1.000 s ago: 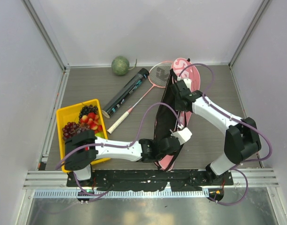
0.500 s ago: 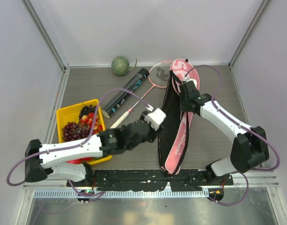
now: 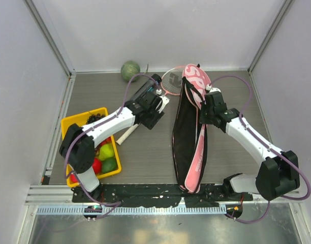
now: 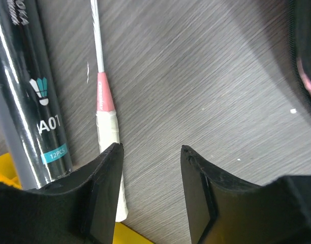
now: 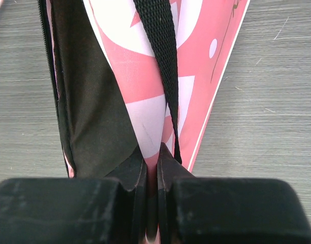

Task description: Pack up the badminton gear

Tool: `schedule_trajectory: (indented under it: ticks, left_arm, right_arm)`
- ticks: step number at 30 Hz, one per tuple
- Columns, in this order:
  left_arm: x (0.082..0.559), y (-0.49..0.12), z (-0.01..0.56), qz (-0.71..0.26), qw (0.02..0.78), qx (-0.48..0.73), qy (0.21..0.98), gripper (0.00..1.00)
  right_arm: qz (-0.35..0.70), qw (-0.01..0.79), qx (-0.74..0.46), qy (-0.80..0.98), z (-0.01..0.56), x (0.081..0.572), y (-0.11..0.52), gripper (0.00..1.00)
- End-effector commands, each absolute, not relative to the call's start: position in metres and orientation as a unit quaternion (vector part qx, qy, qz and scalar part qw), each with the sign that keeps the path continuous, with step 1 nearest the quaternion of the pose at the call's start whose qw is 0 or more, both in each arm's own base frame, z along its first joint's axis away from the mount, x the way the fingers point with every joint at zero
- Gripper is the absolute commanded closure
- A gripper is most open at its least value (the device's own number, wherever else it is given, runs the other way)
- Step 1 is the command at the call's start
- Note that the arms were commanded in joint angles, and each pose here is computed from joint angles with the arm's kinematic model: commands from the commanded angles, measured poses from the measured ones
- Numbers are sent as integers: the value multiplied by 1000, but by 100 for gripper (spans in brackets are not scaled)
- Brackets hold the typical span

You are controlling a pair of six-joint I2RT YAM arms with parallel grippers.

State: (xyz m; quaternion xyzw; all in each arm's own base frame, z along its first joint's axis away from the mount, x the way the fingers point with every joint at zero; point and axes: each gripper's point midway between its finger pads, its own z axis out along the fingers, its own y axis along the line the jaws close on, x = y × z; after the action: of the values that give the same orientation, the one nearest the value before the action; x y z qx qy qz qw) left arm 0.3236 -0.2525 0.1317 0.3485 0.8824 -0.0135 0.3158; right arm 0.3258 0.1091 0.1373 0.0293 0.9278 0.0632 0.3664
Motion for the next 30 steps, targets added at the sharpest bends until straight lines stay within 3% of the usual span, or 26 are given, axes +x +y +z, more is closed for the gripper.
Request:
schedule_trajectory:
  ticks: [1,6,21,26,30]
  left_arm:
    - [328,-244,123,-12,283,370,885,46]
    - [346,-218,96,45,256,377,889,44]
    - [355,-187,43,50,178,344,921,42]
    - [339,-188,32,30,135,341,930,47]
    - [322,-194,35,-2,112,323,940,63]
  right_arm:
    - [111,423,30,899,171,345,124,95]
    - [117,426,31,897,174,343,120,95]
    - [124,444,42,886,188,343,111,95]
    - [126,448,46,884,191,344,107,95]
    - [121,451,54,883,191,343,104,95]
